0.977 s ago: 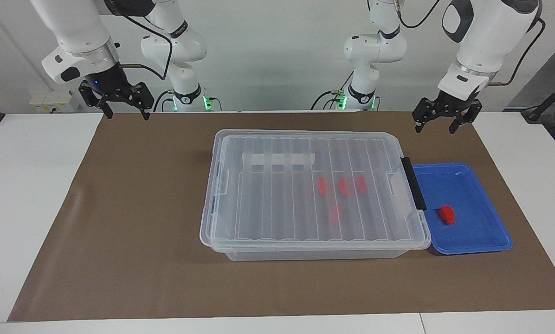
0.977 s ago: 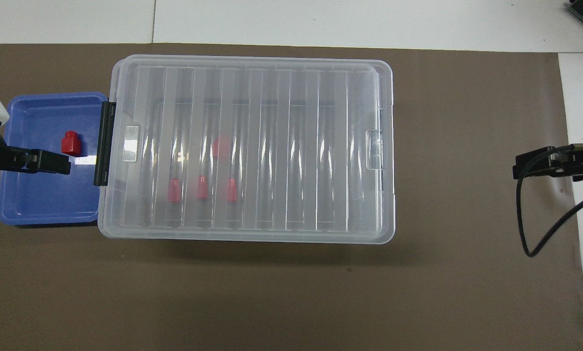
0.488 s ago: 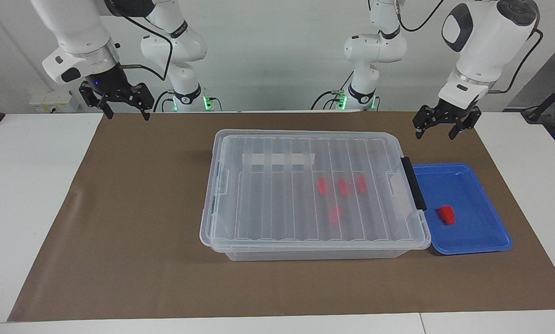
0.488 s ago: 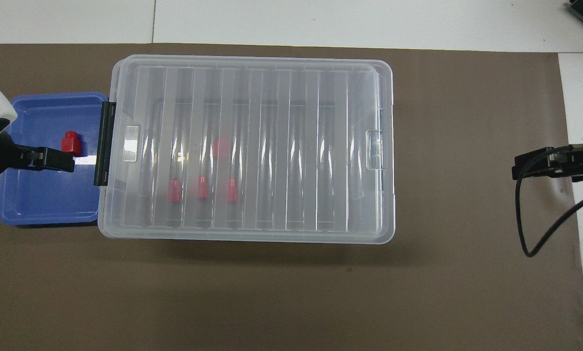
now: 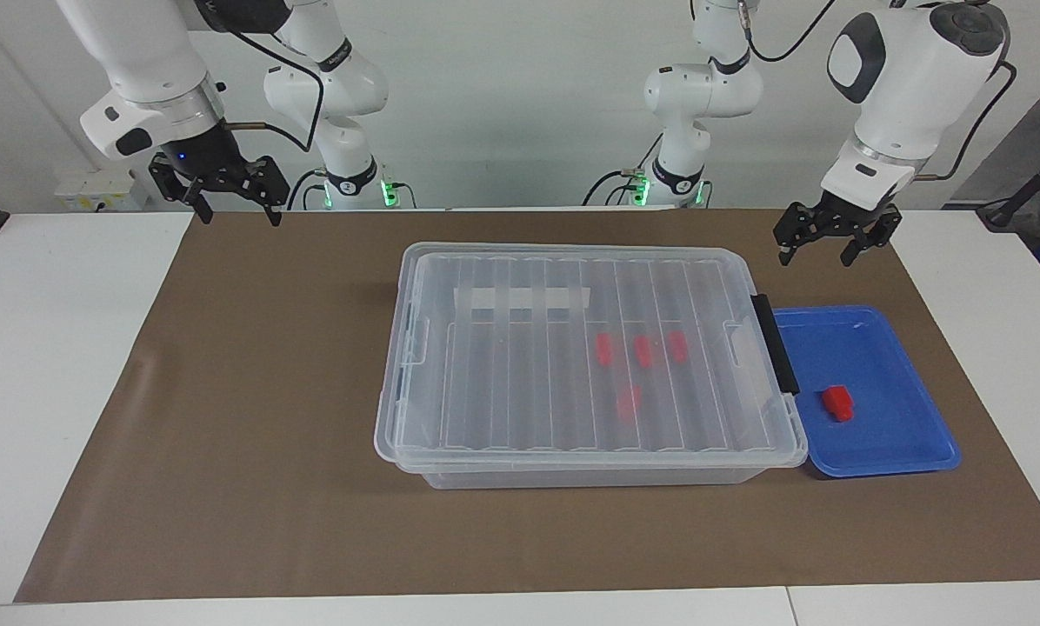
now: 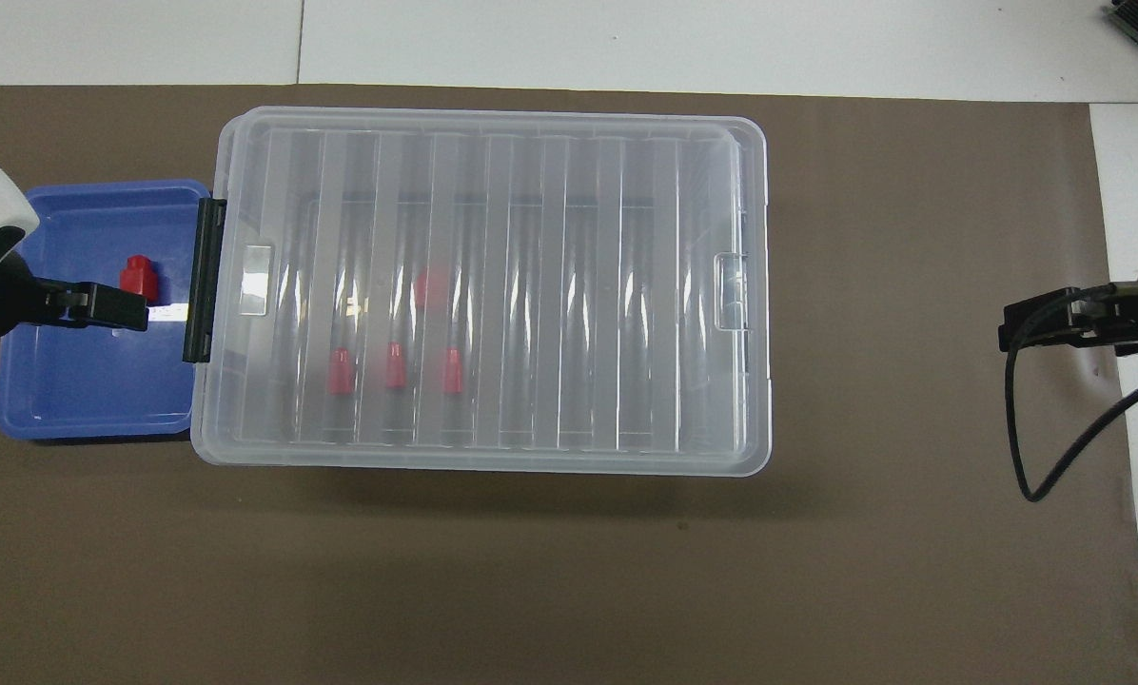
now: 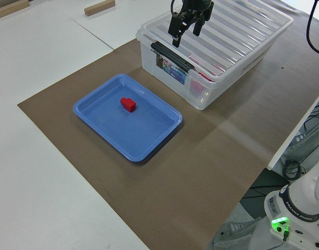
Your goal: Place red block in blue tray from box
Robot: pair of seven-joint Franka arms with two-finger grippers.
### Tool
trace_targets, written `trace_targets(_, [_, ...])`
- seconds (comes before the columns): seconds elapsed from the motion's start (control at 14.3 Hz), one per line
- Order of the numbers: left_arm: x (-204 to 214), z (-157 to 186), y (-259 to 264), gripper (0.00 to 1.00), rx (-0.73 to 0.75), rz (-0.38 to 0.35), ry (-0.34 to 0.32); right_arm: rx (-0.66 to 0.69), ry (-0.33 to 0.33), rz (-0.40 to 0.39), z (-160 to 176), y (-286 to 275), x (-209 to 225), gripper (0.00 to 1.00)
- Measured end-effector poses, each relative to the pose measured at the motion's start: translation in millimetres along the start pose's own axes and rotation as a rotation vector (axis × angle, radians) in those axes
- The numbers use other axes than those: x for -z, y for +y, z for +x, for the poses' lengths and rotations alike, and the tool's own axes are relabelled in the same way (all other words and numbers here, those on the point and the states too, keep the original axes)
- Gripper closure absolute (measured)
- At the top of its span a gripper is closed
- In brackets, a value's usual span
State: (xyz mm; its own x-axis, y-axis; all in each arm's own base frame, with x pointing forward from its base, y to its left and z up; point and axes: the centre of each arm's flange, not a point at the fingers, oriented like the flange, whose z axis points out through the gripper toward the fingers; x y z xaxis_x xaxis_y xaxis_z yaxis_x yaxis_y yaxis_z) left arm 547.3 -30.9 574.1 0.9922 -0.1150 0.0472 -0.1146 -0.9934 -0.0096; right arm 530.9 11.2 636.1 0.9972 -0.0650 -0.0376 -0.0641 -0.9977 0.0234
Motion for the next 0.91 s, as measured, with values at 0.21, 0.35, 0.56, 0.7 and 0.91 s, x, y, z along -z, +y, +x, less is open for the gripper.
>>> trace_targets(0.21, [-6.6, 6.4, 0.1, 0.0, 0.0, 0.001, 0.0, 0.0, 0.0, 0.0, 0.0, 0.0, -0.2, 0.0])
trace_targets(0.35, [-5.8, 10.6, 0.2, 0.0, -0.001, 0.001, 0.005, 0.0, 0.0, 0.0, 0.0, 0.0, -0.2, 0.0])
trace_targets(0.56, [0.2, 13.2, 3.7, 0.0, -0.007, 0.002, 0.023, 0.0, -0.001, 0.0, 0.0, 0.0, -0.3, 0.0])
trace_targets(0.7, [2.5, 14.4, 6.8, 0.0, -0.013, 0.003, 0.034, -0.001, -0.001, 0.0, 0.0, 0.0, -0.3, 0.0])
trace_targets(0.91, [3.3, 15.1, 6.2, 0.0, -0.012, 0.003, 0.042, -0.001, -0.001, 0.0, 0.0, 0.0, -0.3, 0.0])
